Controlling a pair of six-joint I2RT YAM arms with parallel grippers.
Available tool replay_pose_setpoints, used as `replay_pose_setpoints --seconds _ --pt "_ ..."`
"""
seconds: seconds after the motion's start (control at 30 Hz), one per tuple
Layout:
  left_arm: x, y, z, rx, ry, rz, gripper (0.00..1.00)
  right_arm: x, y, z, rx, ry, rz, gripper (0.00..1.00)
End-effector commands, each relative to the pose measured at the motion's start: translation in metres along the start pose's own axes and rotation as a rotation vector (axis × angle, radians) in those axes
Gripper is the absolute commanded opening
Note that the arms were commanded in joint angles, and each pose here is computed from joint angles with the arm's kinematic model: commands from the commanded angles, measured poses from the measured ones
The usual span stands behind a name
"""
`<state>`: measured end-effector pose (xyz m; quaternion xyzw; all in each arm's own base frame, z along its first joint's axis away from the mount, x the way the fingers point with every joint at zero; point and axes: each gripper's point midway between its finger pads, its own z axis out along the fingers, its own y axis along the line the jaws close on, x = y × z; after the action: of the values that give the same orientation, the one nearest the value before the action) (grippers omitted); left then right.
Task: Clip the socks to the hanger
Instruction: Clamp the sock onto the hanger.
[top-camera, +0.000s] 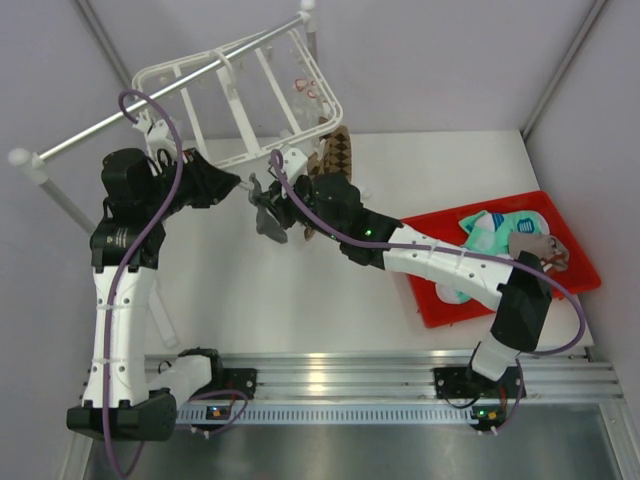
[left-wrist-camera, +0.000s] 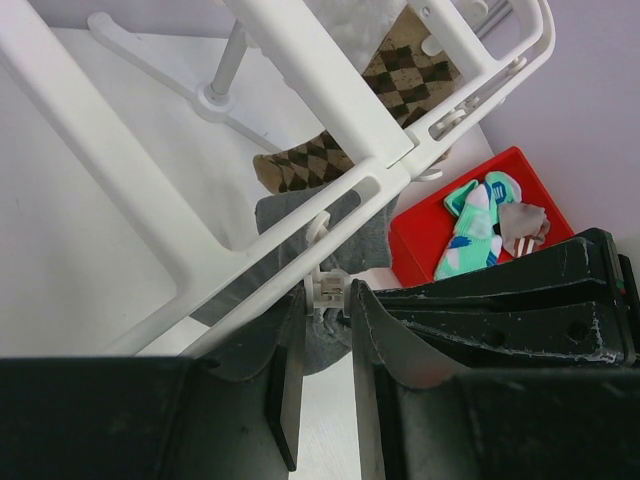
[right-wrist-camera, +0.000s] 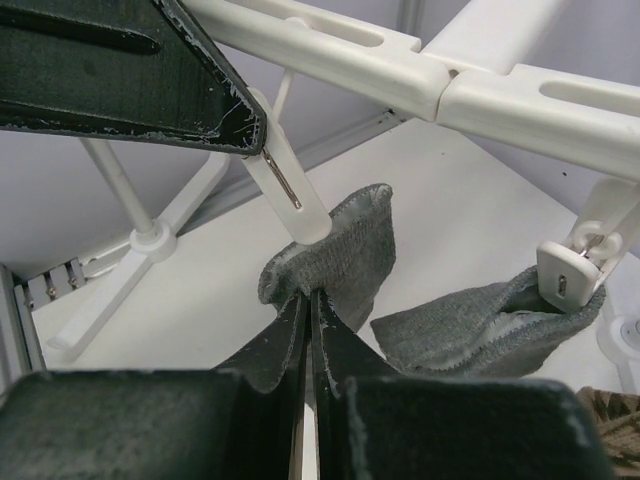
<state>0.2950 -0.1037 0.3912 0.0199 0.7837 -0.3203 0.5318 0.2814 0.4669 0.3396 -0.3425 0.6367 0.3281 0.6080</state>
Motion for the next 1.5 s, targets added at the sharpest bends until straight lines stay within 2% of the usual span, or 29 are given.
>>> replay_pose_setpoints --seconds 0.0,0.5,0.9,1.23,1.4,1.47 --pt "0.008 -0.006 0.001 0.039 0.031 -0.024 0.0 -0.048 0.015 -0.003 -0.038 -0.125 0.02 0.0" --pt "0.01 0.001 0.001 0.003 0.039 -0.02 0.0 -0.057 0.017 -0.011 -0.05 -0.158 0.019 0.0" --pt "0.016 -0.007 0.002 0.053 0.056 -0.067 0.0 -0.065 0.021 -0.01 -0.076 -0.194 0.015 0.0" --pt "0.018 0.002 0.002 0.005 0.059 -0.056 0.0 -0.077 0.019 -0.015 -0.074 -0.215 0.012 0.0" --pt "0.015 0.001 -0.001 0.002 0.046 -0.033 0.32 -0.077 0.006 -0.017 -0.048 -0.213 -0.019 0.0" --pt "0.011 -0.001 -0.002 0.007 0.036 -0.019 0.36 -0.078 0.002 -0.019 -0.04 -0.216 -0.019 0.0"
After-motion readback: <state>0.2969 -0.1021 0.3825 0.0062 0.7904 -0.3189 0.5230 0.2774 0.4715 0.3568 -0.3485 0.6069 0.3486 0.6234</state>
